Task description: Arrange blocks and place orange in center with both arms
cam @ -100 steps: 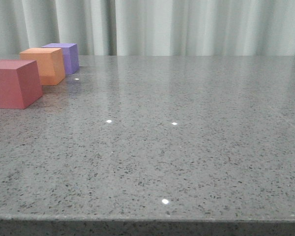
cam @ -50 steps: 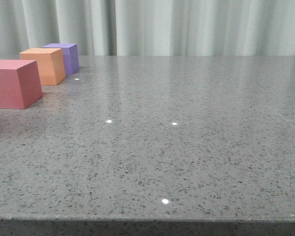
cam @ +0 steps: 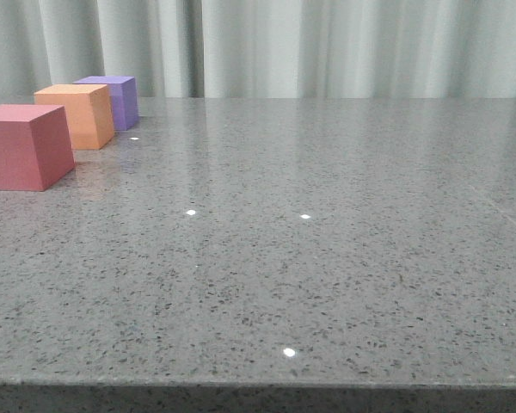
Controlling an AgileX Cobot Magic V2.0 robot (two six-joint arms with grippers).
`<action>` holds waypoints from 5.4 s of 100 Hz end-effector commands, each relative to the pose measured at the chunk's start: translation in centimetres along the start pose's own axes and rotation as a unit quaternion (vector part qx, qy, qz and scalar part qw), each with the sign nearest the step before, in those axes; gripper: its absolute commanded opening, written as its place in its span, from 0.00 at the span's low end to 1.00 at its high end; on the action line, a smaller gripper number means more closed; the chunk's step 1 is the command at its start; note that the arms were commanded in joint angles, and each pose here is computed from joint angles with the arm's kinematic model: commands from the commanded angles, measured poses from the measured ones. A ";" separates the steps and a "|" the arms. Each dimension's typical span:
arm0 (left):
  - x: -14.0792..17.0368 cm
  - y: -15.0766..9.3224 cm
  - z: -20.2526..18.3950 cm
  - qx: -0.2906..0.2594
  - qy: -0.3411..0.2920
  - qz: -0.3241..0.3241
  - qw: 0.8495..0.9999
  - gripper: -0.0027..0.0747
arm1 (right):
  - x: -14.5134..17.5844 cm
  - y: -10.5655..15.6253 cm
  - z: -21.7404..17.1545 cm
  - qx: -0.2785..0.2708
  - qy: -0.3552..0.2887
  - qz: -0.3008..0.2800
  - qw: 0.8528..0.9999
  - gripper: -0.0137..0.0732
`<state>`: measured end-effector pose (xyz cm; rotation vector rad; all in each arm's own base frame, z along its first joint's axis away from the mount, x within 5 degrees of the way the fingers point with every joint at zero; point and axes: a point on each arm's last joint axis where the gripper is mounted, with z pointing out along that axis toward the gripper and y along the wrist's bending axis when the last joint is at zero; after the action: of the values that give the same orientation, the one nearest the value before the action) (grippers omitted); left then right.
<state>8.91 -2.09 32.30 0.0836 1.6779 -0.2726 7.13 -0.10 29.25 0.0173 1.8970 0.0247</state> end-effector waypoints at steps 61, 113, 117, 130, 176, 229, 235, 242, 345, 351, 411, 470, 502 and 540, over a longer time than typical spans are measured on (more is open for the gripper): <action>-1.3 -0.2 -0.7 0.013 -0.059 -0.001 0.998 0.01 | -1.5 0.0 -0.3 -0.001 -0.050 -0.010 0.999 0.03; -1.6 -0.3 -0.8 0.014 -0.076 0.011 0.997 0.01 | -1.5 0.0 -0.3 -0.001 -0.050 -0.010 0.999 0.03; -1.6 -0.2 -0.8 0.012 -0.077 0.011 0.997 0.01 | -1.5 0.0 -0.3 -0.001 -0.050 -0.010 0.999 0.03; -0.8 0.1 -0.8 -0.001 -0.086 0.029 0.996 0.01 | -1.5 0.0 -0.3 -0.001 -0.050 -0.010 0.999 0.03; 7.2 2.0 -2.2 -0.069 -0.131 0.048 0.988 0.01 | -1.5 0.0 -0.3 -0.001 -0.050 -0.010 0.999 0.03; 11.6 2.5 -2.6 -0.080 -0.141 0.065 0.985 0.01 | -1.5 0.0 -0.3 -0.001 -0.050 -0.010 0.999 0.03; 11.6 2.5 -2.7 -0.080 -0.142 0.064 0.985 0.01 | -1.5 0.0 -0.3 -0.001 -0.050 -0.010 0.999 0.03; 11.6 2.5 -2.7 -0.080 -0.142 0.064 0.985 0.01 | -1.5 0.0 -0.3 -0.001 -0.050 -0.010 0.999 0.03; 11.6 2.5 -2.7 -0.080 -0.142 0.064 0.985 0.01 | -1.2 0.0 -0.2 -0.001 -0.048 -0.011 0.999 0.03; 11.6 2.5 -2.7 -0.080 -0.142 0.064 0.985 0.01 | -1.1 0.1 -0.1 -0.003 -0.059 -0.010 0.998 0.03; 11.6 2.5 -2.7 -0.080 -0.142 0.064 0.985 0.01 | 4.8 0.1 -1.3 -0.023 -0.220 0.034 0.975 0.03; 11.6 2.5 -2.7 -0.080 -0.142 0.064 0.985 0.01 | 7.4 0.3 0.5 -0.051 -0.262 0.033 0.963 0.03; 11.6 2.5 -2.7 -0.080 -0.142 0.064 0.985 0.01 | 7.4 0.3 0.5 -0.052 -0.265 0.033 0.962 0.03; 11.6 2.5 -2.7 -0.080 -0.142 0.064 0.985 0.01 | 7.4 0.3 0.5 -0.052 -0.265 0.033 0.962 0.03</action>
<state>5.57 -0.24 21.35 0.0251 1.4725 -0.0415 5.63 0.41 20.62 0.0318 1.4822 0.1520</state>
